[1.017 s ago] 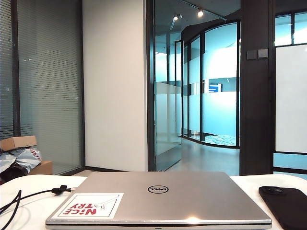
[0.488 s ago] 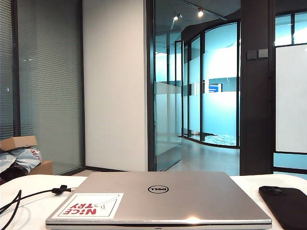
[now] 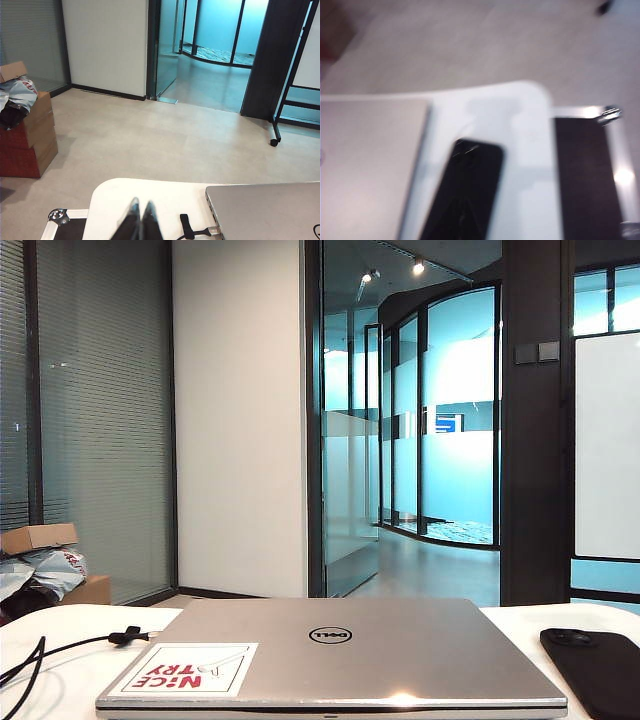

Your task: Pick up the charging cable and the phone, plug the charging cable into the charging port on the phone, and finally place them back on the table.

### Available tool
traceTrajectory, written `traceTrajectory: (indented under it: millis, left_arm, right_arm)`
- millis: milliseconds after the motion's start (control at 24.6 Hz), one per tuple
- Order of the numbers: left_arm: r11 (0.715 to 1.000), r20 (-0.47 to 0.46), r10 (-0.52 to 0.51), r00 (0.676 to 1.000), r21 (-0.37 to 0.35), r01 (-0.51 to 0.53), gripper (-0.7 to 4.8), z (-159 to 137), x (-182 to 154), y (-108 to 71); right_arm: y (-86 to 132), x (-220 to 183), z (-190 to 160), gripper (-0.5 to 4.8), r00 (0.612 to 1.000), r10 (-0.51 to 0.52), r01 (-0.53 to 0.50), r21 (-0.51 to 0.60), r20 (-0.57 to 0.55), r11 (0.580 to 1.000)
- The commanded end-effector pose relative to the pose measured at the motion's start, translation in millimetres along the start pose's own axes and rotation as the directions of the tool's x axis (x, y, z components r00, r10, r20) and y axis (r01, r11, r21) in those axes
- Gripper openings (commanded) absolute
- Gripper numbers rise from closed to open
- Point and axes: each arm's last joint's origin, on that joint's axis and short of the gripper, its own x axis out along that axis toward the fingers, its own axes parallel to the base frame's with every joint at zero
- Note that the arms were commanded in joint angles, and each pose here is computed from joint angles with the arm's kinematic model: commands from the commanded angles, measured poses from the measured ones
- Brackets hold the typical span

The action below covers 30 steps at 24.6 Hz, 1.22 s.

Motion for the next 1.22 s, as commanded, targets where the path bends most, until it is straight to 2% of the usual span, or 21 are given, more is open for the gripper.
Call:
traceTrajectory:
  millis: [41,81,163,325,529,935,1057,1220]
  left_arm:
    - [1.000,0.012,0.000,1.000,-0.001,0.000,-0.05,1.1,0.1,-0.1]
    - [1.000,0.012,0.000,1.000,-0.001,0.000,-0.05,1.1,0.1,-0.1]
    - [1.000,0.012,0.000,1.000,-0.001,0.000,-0.05,1.1,0.1,-0.1]
    - [1.000,0.012,0.000,1.000,-0.001,0.000,-0.05,1.1,0.1,-0.1]
    - [1.000,0.012,0.001,1.000,-0.001,0.000,-0.05,1.1,0.1,-0.1]
    - [1.000,0.012,0.001,1.000,-0.001,0.000,-0.05,1.1,0.1,-0.1]
    - [1.000,0.012,0.001,1.000,-0.001,0.000,-0.05,1.1,0.1,-0.1]
    - [1.000,0.012,0.001,1.000,-0.001,0.000,-0.05,1.1,0.1,-0.1]
  right_arm:
    - [-2.4,-6.4,-9.1,-0.01,0.971,-0.052,0.051,0.009,0.233,0.999]
    - [-3.8,-9.8,-18.2,-0.01,0.947,-0.071,0.068,0.019,0.313,0.997]
    - [-5.9,-12.0,-31.9,-0.01,0.924,-0.106,0.099,0.036,0.368,0.994]
    - [-8.8,-15.0,-62.2,-0.01,0.888,-0.124,0.123,0.030,0.443,0.992]
    - [-9.8,-18.7,-75.6,-0.01,0.837,-0.118,0.114,0.042,0.534,0.993]
    - [-9.7,-17.8,-80.2,-0.01,0.857,-0.102,0.099,0.034,0.504,0.995]
    - [-7.7,-17.6,-80.3,-0.01,0.864,-0.032,0.030,0.012,0.502,0.999]
    - [-8.4,-17.8,-80.1,-0.01,0.862,-0.055,0.045,0.032,0.504,0.998]
